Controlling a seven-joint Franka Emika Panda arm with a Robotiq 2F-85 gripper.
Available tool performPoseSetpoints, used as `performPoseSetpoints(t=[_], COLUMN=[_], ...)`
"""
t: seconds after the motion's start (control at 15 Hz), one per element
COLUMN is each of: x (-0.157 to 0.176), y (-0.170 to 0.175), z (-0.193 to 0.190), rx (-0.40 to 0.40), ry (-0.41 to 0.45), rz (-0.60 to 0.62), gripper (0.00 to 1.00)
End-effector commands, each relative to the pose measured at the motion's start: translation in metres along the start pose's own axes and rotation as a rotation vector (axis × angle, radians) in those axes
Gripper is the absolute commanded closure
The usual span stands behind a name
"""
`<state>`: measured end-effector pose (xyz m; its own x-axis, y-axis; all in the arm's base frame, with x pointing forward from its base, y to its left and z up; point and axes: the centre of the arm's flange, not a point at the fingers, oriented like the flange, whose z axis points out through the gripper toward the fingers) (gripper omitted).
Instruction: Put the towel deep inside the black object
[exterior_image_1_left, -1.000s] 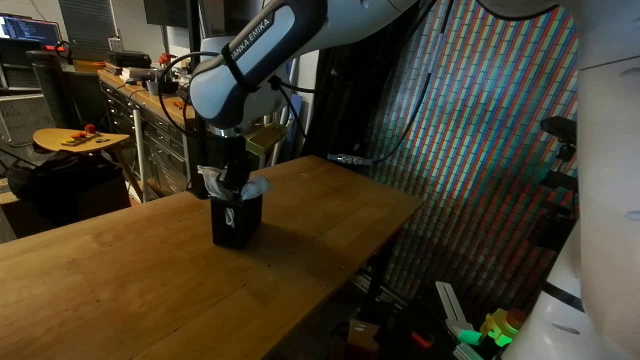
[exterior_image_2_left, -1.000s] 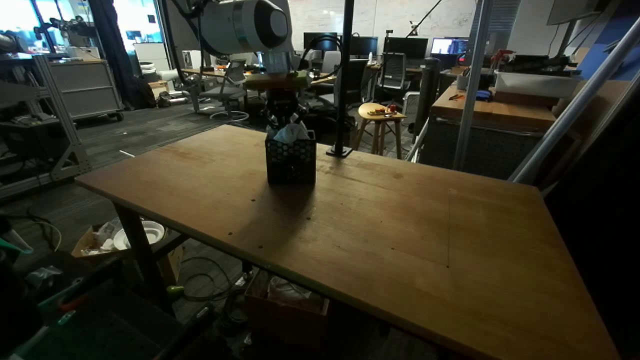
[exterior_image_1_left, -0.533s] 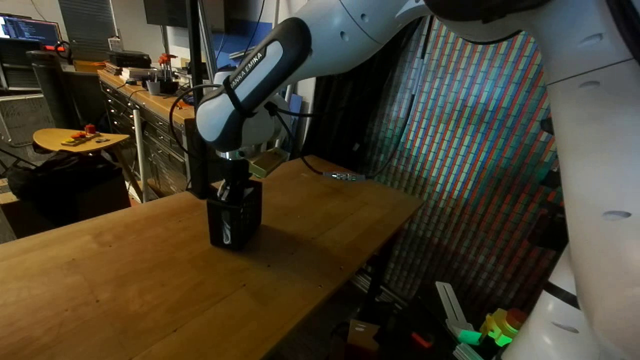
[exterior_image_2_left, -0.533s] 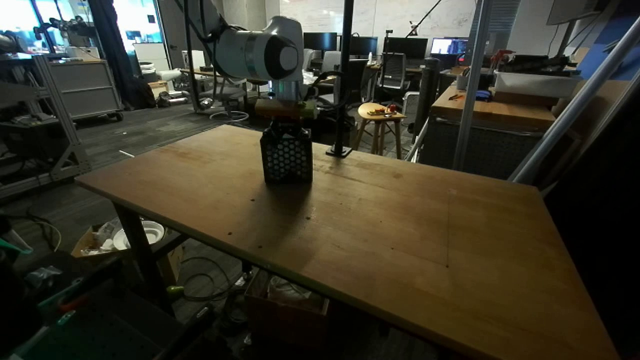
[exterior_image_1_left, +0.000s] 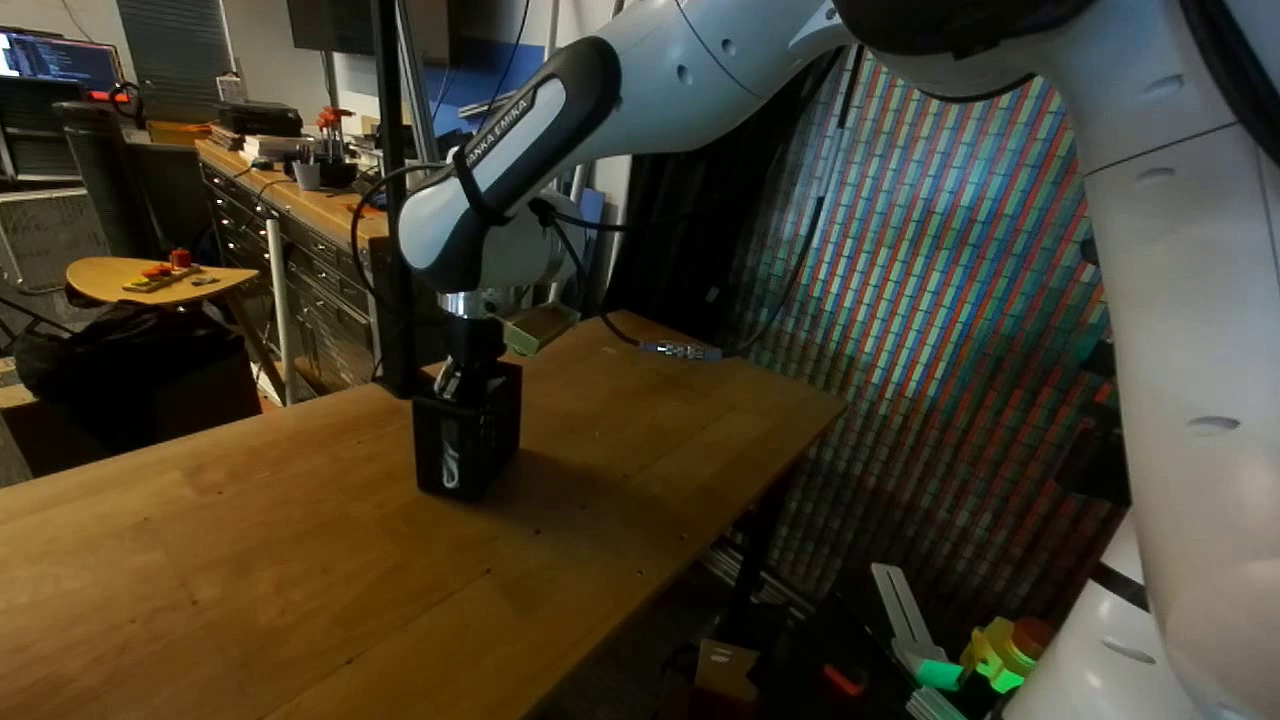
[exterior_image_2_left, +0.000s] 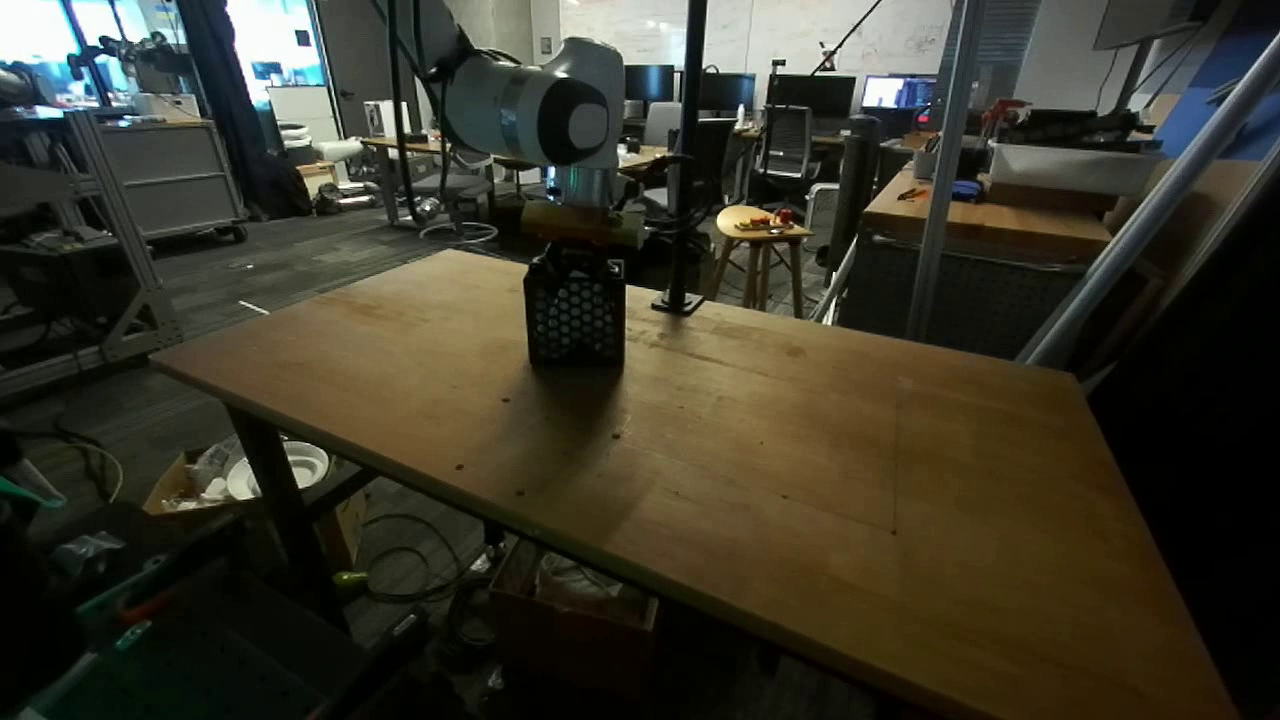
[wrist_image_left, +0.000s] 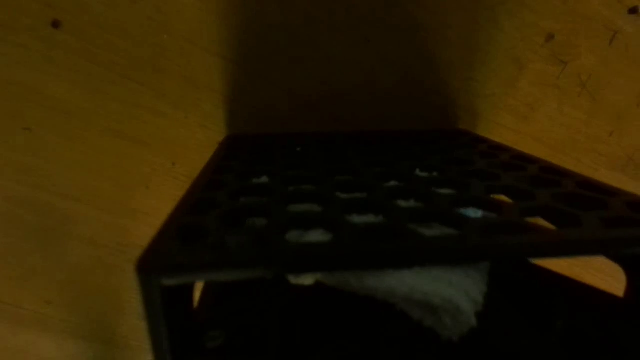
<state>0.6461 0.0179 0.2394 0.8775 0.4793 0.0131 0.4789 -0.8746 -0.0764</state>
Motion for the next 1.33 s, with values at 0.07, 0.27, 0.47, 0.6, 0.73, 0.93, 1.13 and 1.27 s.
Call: performPoseSetpoints(t=[0.07,0.27,0.47,0.6,0.73,0.93,1.13,1.27], x=[0.006,0.008,0.014,0.019,0.023,0.025,0.03,0.036], y=[-0.019,-0.036,-0.057,-0.071,-0.082,-0.094,-0.098,-0.095], z=[-0.007,-0.027,-0.047,-0.061,-0.075,-0.099,-0.121,-0.134], rx=[-0.007,-0.045,-0.084,-0.108,-0.131,-0.17,-0.205,-0.227], ry=[-0.007,-0.017,-0.032,-0.041,-0.051,-0.06,-0.051,-0.041], rz=[-0.015,-0.025,-0.038,-0.045,-0.051,-0.059,-0.074,-0.087], gripper=[0.99,0.99,0.99,0.99,0.99,0.99,0.99,0.99])
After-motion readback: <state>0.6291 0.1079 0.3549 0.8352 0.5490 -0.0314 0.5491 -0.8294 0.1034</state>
